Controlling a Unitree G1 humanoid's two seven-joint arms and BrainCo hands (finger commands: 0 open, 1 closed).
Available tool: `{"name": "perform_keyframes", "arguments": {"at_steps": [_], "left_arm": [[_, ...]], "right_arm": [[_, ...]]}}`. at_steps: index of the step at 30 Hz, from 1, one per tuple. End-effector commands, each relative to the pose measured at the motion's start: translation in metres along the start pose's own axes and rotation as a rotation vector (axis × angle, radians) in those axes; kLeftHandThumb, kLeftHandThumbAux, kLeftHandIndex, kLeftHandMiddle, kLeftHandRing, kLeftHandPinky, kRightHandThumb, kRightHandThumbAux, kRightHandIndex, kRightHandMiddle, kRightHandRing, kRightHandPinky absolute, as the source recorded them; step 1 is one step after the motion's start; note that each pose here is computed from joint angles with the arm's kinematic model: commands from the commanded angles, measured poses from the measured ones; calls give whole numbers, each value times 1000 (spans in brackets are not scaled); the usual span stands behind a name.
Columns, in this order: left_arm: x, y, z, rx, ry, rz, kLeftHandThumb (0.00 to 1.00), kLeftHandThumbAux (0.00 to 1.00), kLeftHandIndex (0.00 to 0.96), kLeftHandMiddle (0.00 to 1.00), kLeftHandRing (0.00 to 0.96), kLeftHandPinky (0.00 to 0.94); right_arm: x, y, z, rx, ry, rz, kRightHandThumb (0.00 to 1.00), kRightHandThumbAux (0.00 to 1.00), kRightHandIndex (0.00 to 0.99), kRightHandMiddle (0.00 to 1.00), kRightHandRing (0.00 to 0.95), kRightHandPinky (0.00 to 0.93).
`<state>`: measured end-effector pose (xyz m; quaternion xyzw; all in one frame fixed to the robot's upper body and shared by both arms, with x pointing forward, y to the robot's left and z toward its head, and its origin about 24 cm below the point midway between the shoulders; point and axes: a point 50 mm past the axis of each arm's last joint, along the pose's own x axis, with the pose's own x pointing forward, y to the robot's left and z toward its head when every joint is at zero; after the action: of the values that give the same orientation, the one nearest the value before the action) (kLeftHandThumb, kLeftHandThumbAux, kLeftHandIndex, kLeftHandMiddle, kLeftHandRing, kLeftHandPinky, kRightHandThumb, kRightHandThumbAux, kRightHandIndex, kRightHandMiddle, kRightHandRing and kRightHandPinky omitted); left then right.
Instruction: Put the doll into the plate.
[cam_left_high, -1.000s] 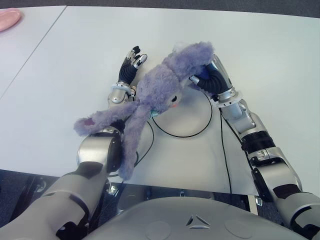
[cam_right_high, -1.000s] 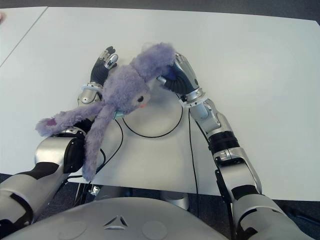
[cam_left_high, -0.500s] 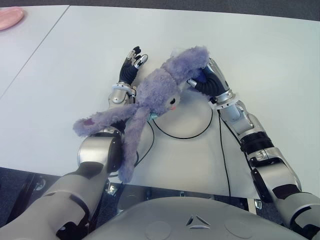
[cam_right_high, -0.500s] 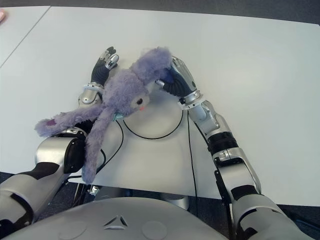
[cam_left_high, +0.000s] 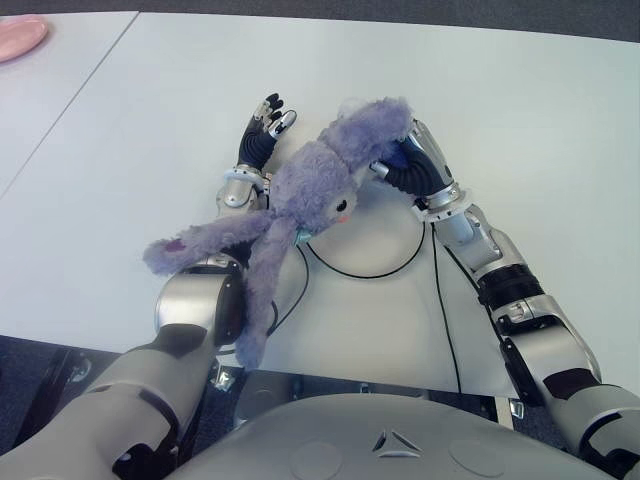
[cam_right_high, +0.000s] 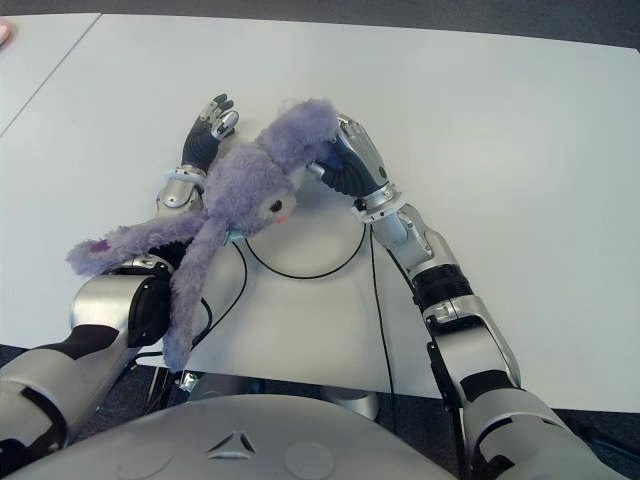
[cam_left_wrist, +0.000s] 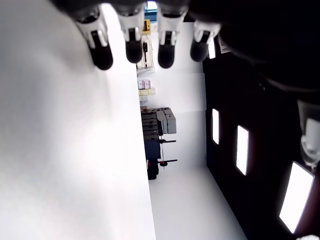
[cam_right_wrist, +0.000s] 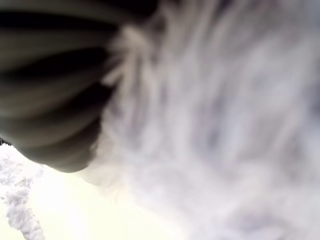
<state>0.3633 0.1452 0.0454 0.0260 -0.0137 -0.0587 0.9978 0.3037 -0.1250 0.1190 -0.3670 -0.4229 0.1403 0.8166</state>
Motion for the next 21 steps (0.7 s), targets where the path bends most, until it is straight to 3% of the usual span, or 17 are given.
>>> {"name": "perform_keyframes", "arguments": {"at_steps": [1,11,21], "left_arm": [[-88,-19,-120,-87,558,14,0,468,23,94,59,11],[-87,-19,-120,-95,562,19,0,461,19,79,52,21],[-87,-19,-120,-95,567,18,0,469,11,68,42,15]], "right_arm": [[-14,-1,17,-2,-77,8,701,729,437,896,892,876],[-40,-22,36,99,-111,-83,701,727,437,876,865,849],[-46,-22,41,126,-165,-196,703,725,438,859,851,843]]}}
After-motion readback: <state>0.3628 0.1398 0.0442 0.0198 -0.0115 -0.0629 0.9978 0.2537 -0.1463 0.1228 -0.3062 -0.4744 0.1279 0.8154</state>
